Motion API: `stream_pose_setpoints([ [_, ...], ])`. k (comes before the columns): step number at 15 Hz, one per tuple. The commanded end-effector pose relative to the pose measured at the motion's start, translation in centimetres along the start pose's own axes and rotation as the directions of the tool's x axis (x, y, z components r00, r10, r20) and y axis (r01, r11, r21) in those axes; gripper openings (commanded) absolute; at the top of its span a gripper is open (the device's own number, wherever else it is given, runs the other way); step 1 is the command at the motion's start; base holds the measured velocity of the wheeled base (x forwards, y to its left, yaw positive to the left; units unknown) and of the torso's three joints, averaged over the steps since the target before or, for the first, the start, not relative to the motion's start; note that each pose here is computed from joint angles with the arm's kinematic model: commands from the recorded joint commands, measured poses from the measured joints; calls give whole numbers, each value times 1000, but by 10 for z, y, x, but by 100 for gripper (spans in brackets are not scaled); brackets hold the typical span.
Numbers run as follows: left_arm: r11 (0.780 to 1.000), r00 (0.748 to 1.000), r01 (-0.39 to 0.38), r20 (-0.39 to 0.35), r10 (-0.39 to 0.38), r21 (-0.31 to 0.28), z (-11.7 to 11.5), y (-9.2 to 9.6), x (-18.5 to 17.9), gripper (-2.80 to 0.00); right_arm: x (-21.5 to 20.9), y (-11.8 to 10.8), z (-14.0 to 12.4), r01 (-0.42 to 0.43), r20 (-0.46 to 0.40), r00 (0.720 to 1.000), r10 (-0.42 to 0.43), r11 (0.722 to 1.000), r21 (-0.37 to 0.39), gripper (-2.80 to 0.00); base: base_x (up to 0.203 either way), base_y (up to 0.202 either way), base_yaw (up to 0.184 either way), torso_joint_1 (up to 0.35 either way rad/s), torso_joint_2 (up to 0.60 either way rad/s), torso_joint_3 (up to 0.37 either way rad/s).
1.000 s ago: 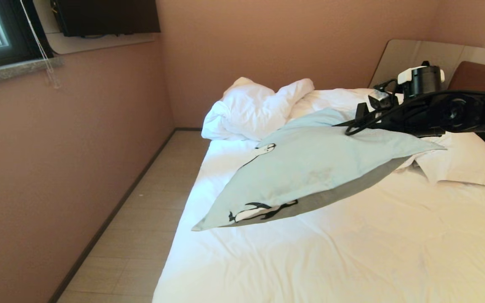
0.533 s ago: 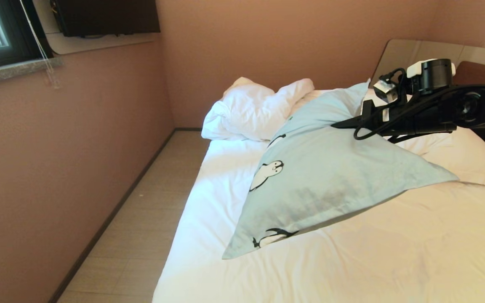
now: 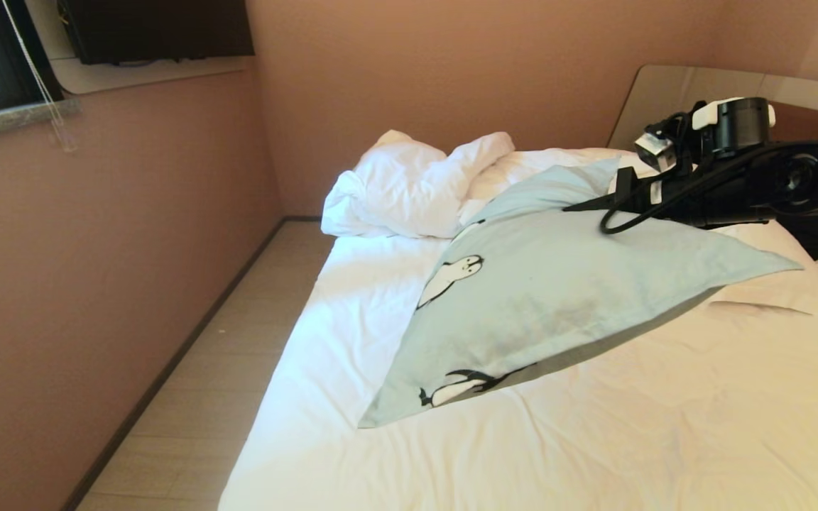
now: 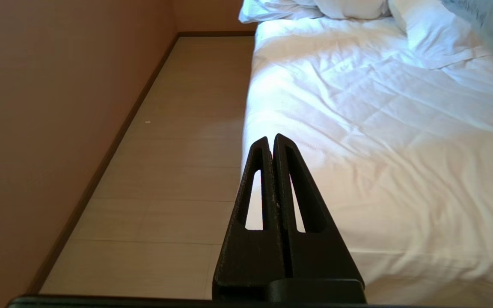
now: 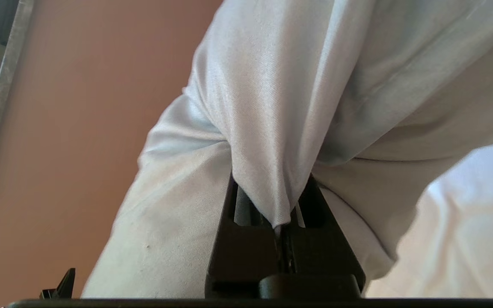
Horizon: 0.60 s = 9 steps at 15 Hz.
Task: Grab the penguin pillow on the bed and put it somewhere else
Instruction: Move to the head of the bed
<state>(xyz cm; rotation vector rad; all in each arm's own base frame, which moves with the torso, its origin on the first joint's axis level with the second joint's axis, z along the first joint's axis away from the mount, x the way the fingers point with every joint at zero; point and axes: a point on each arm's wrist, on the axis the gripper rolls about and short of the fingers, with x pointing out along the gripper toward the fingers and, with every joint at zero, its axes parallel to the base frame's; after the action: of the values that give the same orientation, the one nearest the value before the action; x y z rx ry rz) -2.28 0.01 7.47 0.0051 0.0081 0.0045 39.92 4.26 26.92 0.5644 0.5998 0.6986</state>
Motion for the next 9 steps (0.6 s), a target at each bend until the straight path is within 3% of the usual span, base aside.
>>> stream_pose_setpoints([
  [1, 1000, 1000, 0, 0, 0, -1, 0, 0, 0, -280, 1, -1, 0, -5, -3, 1000, 5, 1000, 2, -280, 0, -203, 0, 7, 7, 2],
  [9, 1000, 1000, 0, 0, 0, 1, 0, 0, 0, -280, 1, -1, 0, -3, 1, 1000, 3, 1000, 1, -280, 0, -194, -1, 3, 3, 2],
])
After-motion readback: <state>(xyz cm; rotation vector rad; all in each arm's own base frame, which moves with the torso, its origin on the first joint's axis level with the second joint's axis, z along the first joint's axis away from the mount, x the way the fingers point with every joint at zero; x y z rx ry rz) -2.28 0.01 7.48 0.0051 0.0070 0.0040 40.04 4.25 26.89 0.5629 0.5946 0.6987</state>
